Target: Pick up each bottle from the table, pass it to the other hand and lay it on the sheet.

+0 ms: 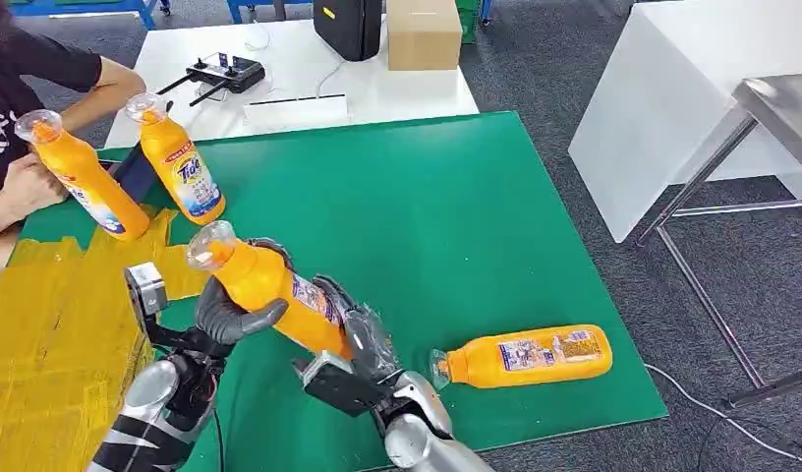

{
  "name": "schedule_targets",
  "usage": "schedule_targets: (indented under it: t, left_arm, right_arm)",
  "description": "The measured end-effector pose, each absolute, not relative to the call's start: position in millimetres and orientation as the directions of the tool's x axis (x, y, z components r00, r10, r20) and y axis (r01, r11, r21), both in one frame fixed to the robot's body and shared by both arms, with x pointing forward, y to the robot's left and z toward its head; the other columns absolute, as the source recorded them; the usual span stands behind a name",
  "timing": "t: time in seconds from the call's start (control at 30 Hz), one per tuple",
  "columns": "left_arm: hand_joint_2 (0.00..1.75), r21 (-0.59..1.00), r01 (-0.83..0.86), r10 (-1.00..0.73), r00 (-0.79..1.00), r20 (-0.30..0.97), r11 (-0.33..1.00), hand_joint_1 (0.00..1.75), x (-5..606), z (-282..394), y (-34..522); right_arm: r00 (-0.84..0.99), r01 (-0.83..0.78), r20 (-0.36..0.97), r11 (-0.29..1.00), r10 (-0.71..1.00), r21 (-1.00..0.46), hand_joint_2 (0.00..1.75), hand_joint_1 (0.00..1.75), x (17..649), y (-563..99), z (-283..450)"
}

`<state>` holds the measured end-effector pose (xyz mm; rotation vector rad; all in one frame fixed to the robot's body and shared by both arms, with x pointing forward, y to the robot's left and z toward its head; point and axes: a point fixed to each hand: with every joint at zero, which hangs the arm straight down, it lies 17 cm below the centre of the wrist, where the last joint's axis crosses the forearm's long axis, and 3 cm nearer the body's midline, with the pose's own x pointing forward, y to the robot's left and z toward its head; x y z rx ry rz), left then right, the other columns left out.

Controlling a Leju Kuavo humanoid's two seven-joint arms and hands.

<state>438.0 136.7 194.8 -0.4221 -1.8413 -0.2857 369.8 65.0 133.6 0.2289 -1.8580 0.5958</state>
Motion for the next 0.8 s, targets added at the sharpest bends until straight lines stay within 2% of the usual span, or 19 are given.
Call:
schedule_targets:
  t: [0.1,0.2,0.3,0.33,0.43,0.5,0.67,0.73,0.8]
  left_arm:
    - [1.75,0.203,0.22,-0.109,-0.376,0.92,0.954,1.75,454,201,162]
    - [1.75,0.408,0.014,-0.363,-0.432,0.826,0.913,1.75,463,212,192]
    - [1.75,0.467,-0.061,-0.445,-0.437,0.782,0.882,1.75,468,219,212]
    - [1.75,0.469,-0.07,-0.45,-0.437,0.779,0.88,1.75,468,221,216]
    - [1.75,0.485,-0.09,-0.472,-0.439,0.765,0.87,1.75,469,224,221]
    - [1.75,0.569,-0.194,-0.593,-0.411,0.692,0.799,1.75,472,226,234]
    - [1.75,0.773,-0.449,-0.894,-0.248,0.374,0.448,1.75,477,239,281]
    - [1.75,0.813,-0.505,-0.957,-0.168,0.238,0.291,1.75,479,242,299]
    - [1.75,0.827,-0.525,-0.979,-0.119,0.164,0.202,1.75,481,243,314]
  right_arm:
    - [-0.311,-0.402,0.95,0.904,0.015,-0.146,0.0,0.0,375,38,147]
    - [-0.306,-0.355,0.951,0.932,-0.046,-0.069,0.0,0.0,377,8,159]
    - [-0.328,-0.304,0.942,0.952,-0.072,-0.033,0.0,0.0,380,-21,172]
    - [-0.334,-0.293,0.94,0.956,-0.075,-0.028,1.75,0.0,380,-27,175]
    - [-0.348,-0.272,0.934,0.962,-0.084,-0.015,1.75,0.0,380,-39,182]
    - [-0.364,-0.257,0.927,0.966,-0.088,-0.009,1.75,0.0,379,-46,187]
    - [-0.4,-0.22,0.913,0.975,-0.083,-0.007,1.75,0.0,377,-69,199]
    - [-0.397,-0.223,0.913,0.975,-0.095,0.005,1.75,0.0,376,-75,201]
    - [-0.395,-0.222,0.913,0.975,-0.104,0.015,1.75,0.0,377,-80,202]
